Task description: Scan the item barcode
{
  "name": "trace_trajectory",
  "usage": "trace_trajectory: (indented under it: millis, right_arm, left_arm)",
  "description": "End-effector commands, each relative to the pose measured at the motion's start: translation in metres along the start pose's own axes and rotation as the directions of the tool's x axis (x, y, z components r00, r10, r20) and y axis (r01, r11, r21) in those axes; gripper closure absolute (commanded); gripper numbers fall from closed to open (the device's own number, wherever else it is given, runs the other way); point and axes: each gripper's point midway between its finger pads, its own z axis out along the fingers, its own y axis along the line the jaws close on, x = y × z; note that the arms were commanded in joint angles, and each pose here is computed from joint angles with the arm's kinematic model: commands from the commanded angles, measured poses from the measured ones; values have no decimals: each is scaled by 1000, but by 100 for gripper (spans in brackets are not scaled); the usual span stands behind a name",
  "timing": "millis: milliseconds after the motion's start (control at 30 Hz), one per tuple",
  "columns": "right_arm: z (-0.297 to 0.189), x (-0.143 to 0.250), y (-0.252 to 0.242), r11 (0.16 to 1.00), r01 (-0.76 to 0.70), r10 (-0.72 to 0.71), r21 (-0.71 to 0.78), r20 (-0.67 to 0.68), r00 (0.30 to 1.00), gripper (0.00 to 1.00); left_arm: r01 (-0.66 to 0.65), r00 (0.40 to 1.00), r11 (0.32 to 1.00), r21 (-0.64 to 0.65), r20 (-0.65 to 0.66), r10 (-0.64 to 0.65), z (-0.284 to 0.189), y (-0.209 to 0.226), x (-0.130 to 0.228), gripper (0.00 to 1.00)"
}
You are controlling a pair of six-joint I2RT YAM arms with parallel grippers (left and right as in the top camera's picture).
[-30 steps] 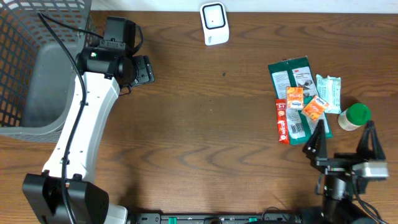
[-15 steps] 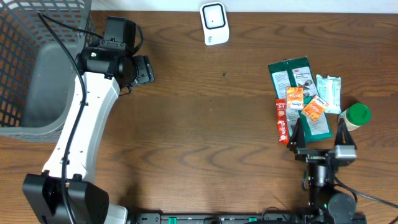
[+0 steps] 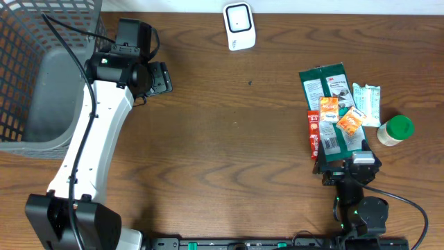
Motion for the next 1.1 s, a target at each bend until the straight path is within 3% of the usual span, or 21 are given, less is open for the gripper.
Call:
trace_trajectory:
  millis: [0,1067]
  right_arm:
    - [0,1,1,998,54,-54,-10,-1,999,1]
    - [0,1,3,999,36,-36,-21,0,999,1]
  left_arm:
    - [0,1000,1000,-11,28,0,-9,5,-3,19]
    - [0,1000,1000,-11,28,0,-9,5,-3,20]
